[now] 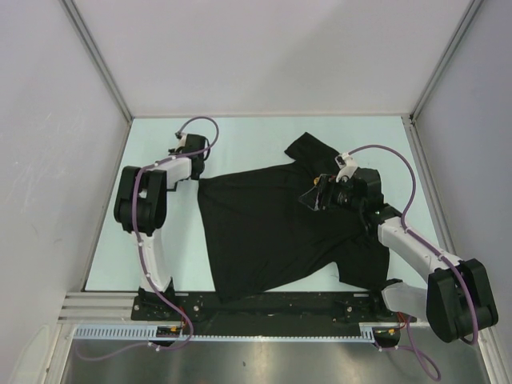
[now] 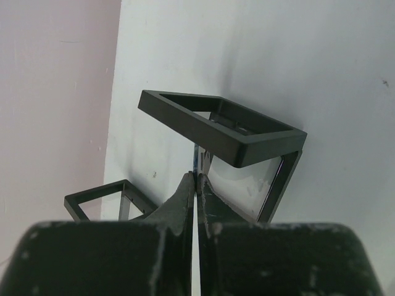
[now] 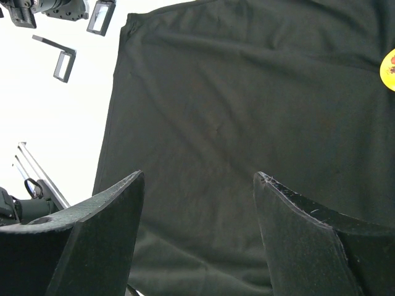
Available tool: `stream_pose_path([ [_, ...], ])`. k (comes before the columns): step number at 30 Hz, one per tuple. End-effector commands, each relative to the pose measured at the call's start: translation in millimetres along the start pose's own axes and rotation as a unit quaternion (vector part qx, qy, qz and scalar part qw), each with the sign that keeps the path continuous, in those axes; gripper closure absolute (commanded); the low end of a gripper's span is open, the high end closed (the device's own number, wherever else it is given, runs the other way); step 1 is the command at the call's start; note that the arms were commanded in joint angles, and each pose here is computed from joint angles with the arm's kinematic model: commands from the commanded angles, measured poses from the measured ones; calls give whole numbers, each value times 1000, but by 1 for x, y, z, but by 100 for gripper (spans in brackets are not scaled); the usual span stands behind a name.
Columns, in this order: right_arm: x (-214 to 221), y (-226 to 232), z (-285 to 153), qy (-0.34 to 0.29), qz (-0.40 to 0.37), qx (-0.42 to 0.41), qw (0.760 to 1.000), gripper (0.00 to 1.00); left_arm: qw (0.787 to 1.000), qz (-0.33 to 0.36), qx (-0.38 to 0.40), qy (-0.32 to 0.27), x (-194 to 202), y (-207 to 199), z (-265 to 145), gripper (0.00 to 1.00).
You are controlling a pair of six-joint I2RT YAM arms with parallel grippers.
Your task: Remove the brooch from the garment
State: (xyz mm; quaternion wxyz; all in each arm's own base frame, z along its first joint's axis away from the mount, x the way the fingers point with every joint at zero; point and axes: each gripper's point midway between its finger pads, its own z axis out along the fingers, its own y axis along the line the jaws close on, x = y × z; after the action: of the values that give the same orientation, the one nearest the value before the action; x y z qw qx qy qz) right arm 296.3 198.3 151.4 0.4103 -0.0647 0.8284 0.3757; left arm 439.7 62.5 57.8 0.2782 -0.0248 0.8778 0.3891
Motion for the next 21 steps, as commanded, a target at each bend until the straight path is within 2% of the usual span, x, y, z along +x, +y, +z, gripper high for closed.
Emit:
stream_pose_path([
  [1, -11, 2, 1, -22, -22, -4, 1000, 25, 1000, 3, -18, -3, -6, -2, 0, 100],
  [21, -6, 1, 5, -13, -17, -5, 1000, 25, 1000, 20, -23, -6, -7, -10, -7, 100],
])
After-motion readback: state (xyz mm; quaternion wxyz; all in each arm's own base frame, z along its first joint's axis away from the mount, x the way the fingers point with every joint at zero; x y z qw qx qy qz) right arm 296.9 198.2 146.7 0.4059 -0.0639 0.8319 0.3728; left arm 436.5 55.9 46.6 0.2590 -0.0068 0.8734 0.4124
